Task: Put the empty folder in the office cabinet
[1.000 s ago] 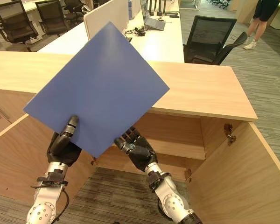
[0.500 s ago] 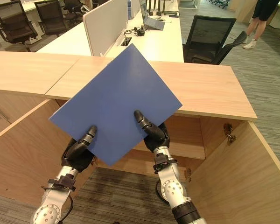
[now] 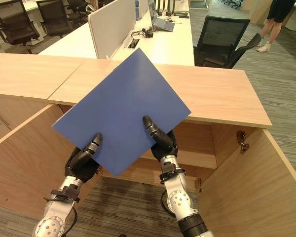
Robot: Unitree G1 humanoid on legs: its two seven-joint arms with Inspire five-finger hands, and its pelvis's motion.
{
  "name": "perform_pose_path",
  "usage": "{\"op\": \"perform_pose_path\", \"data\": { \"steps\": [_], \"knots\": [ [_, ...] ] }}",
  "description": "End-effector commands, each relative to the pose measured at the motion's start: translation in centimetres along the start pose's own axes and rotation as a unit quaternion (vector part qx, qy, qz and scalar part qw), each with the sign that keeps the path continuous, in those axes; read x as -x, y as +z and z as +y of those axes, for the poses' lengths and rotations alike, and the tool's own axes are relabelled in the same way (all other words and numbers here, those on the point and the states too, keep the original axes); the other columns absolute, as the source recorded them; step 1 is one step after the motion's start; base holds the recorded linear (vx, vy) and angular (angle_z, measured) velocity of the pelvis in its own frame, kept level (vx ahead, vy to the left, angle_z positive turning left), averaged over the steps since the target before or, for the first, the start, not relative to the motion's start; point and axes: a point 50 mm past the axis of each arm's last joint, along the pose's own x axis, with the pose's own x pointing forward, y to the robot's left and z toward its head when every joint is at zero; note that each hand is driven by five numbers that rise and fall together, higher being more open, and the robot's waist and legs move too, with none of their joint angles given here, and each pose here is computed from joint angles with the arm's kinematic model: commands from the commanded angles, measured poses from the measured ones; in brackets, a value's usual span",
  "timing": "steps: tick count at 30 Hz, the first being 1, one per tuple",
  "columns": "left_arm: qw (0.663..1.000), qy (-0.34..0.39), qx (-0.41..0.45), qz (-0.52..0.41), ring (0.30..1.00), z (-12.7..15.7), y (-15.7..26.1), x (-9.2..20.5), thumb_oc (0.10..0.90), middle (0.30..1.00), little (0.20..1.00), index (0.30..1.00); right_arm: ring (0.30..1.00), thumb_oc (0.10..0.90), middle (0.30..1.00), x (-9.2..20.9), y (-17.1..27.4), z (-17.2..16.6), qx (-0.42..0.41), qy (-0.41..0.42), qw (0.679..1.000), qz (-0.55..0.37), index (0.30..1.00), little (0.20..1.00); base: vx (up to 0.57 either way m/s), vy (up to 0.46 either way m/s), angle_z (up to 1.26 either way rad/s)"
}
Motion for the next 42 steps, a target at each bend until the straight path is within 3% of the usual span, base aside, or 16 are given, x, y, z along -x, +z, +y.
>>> {"op": "perform_pose_path", "data": {
  "steps": [1, 24, 26, 27, 28, 42],
  "knots": [
    [0.985, -0.161, -0.01, -0.068, 0.3, -5.2, 1.9, -2.8, 0.4, 0.3, 0.3, 0.3, 0.9, 0.8, 0.9, -1.6, -0.4, 5.0, -0.027, 0.127, 0.992, 0.003, 0.9, 0.9, 0.0, 0.0, 0.0],
    [0.982, -0.174, -0.002, -0.076, 0.3, -6.3, 1.5, -3.7, 0.4, 0.3, 0.3, 0.3, 0.9, 0.8, 0.9, -0.5, -3.2, 4.4, -0.02, 0.124, 0.989, 0.079, 0.9, 0.9, 0.0, 0.0, 0.0],
    [0.982, -0.173, -0.004, -0.078, 0.3, -6.3, 1.6, -3.7, 0.4, 0.3, 0.3, 0.3, 0.545, 0.563, 0.545, -0.4, -3.2, 4.4, -0.021, 0.124, 0.989, 0.08, 0.545, 0.545, 0.0, 0.0, 0.0],
    [0.982, -0.172, -0.004, -0.078, 0.3, -6.3, 1.5, -3.6, 0.4, 0.3, 0.3, 0.3, 0.324, 0.416, 0.324, -0.5, -3.2, 4.4, -0.02, 0.123, 0.989, 0.08, 0.324, 0.324, 0.0, 0.0, 0.0],
    [0.982, -0.172, -0.004, -0.079, 0.3, -6.3, 1.5, -3.6, 0.4, 0.3, 0.3, 0.3, 0.3, 0.4, 0.3, -0.5, -3.2, 4.4, -0.02, 0.123, 0.989, 0.08, 0.3, 0.3, 0.0, 0.0, 0.0],
    [0.983, -0.165, -0.018, -0.082, 0.3, -5.8, 1.8, -3.5, 0.4, 0.3, 0.3, 0.3, 0.3, 0.4, 0.3, -0.2, -2.6, 4.5, -0.002, 0.136, 0.987, 0.081, 0.3, 0.3, 0.0, 0.0, 0.0]
  ]
}}
